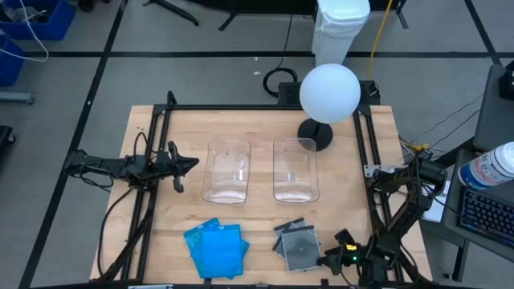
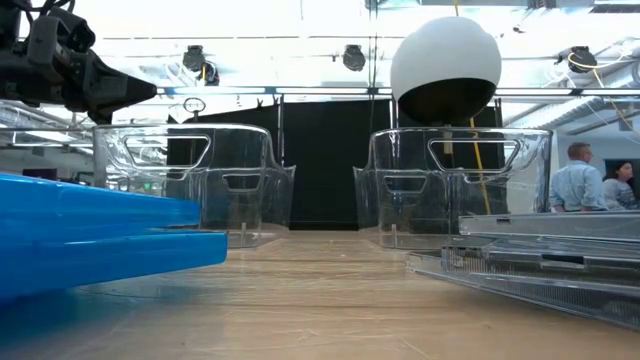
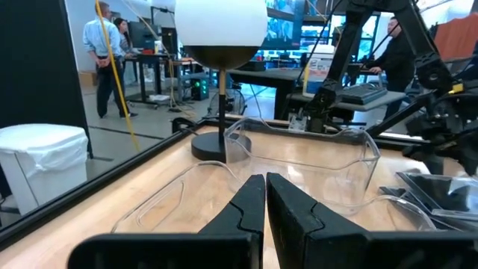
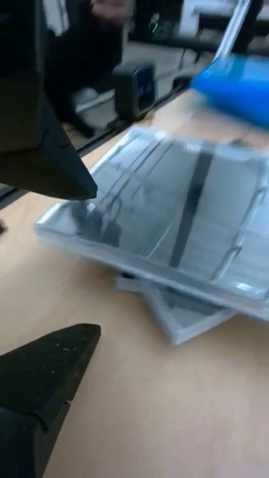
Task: Pick & place jewel cases by type
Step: Put the black CD case into the right transparent bin
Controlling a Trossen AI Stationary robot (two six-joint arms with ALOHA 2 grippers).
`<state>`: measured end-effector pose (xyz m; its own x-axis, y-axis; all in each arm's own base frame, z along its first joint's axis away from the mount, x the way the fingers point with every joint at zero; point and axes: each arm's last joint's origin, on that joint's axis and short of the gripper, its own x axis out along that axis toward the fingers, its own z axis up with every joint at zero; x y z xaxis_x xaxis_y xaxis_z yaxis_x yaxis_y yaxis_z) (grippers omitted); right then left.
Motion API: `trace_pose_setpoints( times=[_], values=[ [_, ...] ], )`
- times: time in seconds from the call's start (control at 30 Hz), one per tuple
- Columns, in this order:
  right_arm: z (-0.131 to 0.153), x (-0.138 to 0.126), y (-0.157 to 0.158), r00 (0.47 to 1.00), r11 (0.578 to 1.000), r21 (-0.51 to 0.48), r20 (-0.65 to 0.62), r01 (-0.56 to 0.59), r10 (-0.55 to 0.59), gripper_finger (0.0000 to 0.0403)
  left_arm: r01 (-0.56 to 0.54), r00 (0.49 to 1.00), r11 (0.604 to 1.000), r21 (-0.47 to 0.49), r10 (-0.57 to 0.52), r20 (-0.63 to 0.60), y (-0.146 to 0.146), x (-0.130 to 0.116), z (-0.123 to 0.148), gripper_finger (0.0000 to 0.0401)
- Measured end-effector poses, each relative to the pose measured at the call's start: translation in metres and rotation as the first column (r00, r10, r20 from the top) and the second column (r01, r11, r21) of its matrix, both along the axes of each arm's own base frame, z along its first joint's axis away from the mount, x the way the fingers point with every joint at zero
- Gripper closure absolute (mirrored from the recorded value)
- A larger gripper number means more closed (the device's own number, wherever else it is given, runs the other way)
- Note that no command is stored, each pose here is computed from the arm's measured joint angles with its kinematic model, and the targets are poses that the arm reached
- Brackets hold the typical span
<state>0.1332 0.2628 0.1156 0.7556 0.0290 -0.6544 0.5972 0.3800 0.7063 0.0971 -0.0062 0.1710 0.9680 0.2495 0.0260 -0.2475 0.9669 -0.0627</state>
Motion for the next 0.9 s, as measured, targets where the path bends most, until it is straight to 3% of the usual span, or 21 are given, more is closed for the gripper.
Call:
trace_pose_setpoints(
  times=[0.9],
  values=[
    [-0.016, 0.015, 0.006, 0.996, 0.992, 0.099, 0.035, -0.081, 0.078, 0.0149, 0.003, 1.0, 1.0, -0.014, -0.002, 0.001, 0.0, 0.0, 0.0, 0.038]
  ],
)
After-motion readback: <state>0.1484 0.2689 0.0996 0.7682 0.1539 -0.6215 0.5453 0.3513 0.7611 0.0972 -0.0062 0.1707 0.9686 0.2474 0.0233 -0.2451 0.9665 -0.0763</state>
